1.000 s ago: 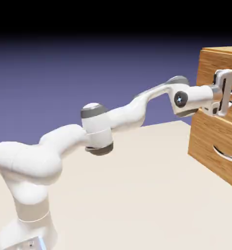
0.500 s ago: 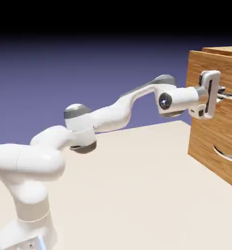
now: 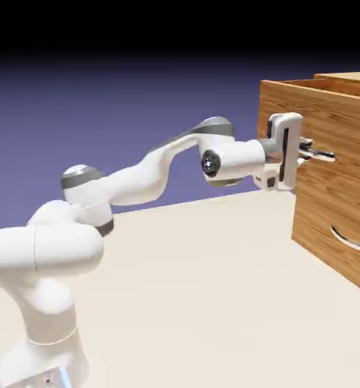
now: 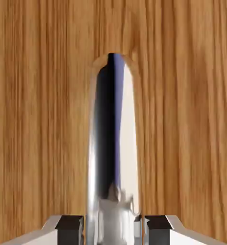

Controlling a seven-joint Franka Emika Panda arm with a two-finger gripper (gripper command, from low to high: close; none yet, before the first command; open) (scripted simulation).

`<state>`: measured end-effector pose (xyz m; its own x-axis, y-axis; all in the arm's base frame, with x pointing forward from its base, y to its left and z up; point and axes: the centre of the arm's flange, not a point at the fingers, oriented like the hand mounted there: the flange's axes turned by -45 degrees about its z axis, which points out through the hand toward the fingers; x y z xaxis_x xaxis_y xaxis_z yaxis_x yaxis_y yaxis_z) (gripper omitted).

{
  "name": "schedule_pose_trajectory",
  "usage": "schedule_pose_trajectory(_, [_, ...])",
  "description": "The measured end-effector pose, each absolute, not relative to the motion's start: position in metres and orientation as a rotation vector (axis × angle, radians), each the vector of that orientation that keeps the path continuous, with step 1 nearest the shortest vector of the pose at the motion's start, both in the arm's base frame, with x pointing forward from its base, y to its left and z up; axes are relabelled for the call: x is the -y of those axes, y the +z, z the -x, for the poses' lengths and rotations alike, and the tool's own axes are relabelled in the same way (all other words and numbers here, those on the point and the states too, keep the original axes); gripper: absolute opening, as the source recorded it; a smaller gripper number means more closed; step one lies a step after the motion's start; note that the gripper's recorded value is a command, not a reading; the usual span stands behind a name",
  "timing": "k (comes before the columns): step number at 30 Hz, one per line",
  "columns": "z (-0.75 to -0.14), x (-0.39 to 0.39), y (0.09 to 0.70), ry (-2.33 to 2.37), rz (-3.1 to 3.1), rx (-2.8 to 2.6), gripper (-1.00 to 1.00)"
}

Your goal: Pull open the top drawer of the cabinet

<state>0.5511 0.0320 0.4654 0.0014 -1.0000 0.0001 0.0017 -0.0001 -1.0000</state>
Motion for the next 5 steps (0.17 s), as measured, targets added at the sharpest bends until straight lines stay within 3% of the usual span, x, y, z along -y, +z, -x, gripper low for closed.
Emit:
schedule_pose_trajectory(2, [-0.53,-0.032,0.465,-1.209,1.208,-1.207,-1.0])
schedule_pose_trajectory(3, [-0.528,-0.032,0.465,-1.209,1.208,-1.207,1.0])
schedule_pose_trajectory(5, [-0.528,-0.032,0.465,-1.209,1.21,-1.209,1.0])
